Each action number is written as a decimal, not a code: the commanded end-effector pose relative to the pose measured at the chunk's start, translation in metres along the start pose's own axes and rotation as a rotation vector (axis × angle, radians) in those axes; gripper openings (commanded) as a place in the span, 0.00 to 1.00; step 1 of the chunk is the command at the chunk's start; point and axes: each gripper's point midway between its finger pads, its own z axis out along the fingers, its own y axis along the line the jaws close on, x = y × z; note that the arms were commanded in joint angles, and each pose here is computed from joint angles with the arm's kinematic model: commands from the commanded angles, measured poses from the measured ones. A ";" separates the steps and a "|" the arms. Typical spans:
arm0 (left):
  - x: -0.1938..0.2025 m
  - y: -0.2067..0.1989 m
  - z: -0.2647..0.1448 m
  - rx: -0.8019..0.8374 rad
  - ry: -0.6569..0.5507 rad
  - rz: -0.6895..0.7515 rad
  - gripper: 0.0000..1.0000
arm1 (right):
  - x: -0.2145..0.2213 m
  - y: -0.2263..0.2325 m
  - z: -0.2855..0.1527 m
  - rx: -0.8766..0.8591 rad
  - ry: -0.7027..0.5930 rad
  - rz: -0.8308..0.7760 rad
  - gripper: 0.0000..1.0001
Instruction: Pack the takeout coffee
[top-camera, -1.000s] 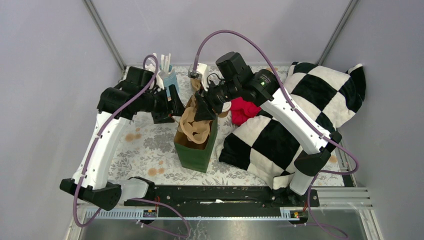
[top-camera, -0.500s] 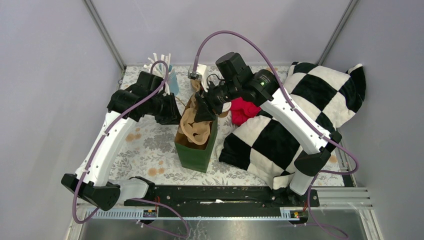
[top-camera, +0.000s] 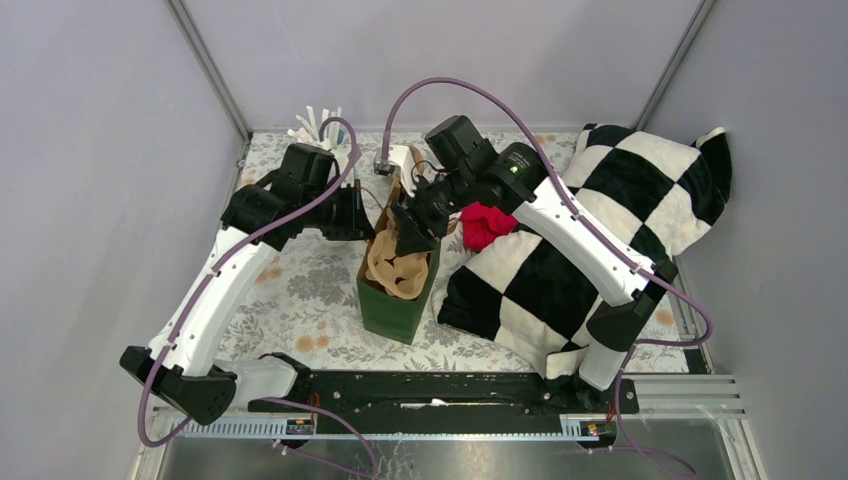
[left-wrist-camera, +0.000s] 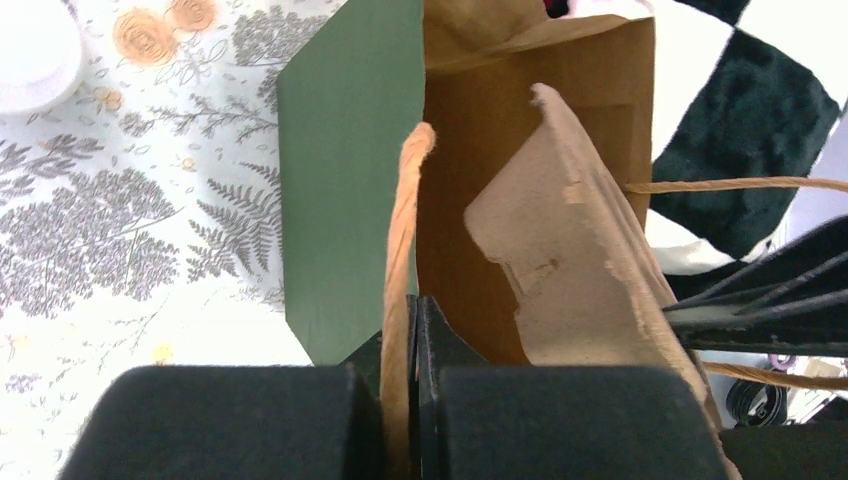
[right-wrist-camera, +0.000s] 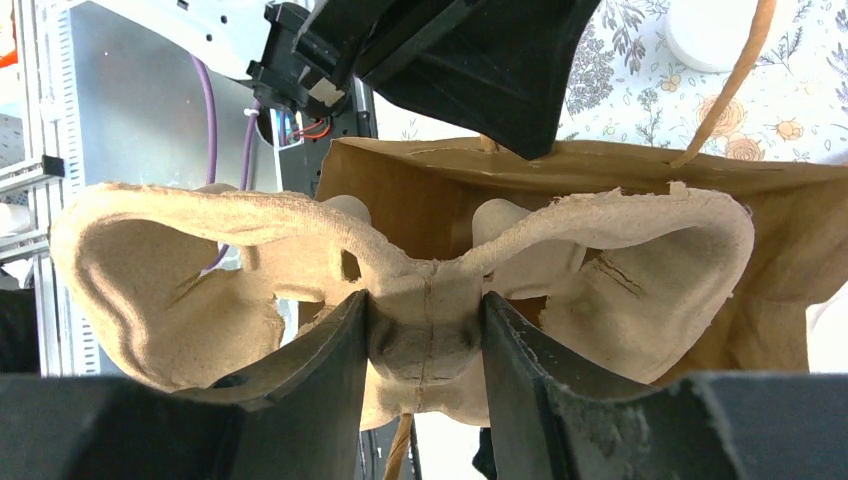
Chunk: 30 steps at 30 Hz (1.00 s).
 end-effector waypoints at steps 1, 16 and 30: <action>-0.015 -0.026 -0.008 0.121 -0.102 0.102 0.00 | -0.003 0.006 -0.008 -0.003 0.013 -0.053 0.41; -0.024 -0.037 -0.013 0.109 -0.141 0.168 0.00 | 0.022 0.008 -0.005 -0.007 0.004 -0.017 0.41; -0.015 -0.051 -0.013 0.184 -0.092 0.271 0.00 | 0.026 -0.040 -0.019 0.176 0.034 -0.020 0.42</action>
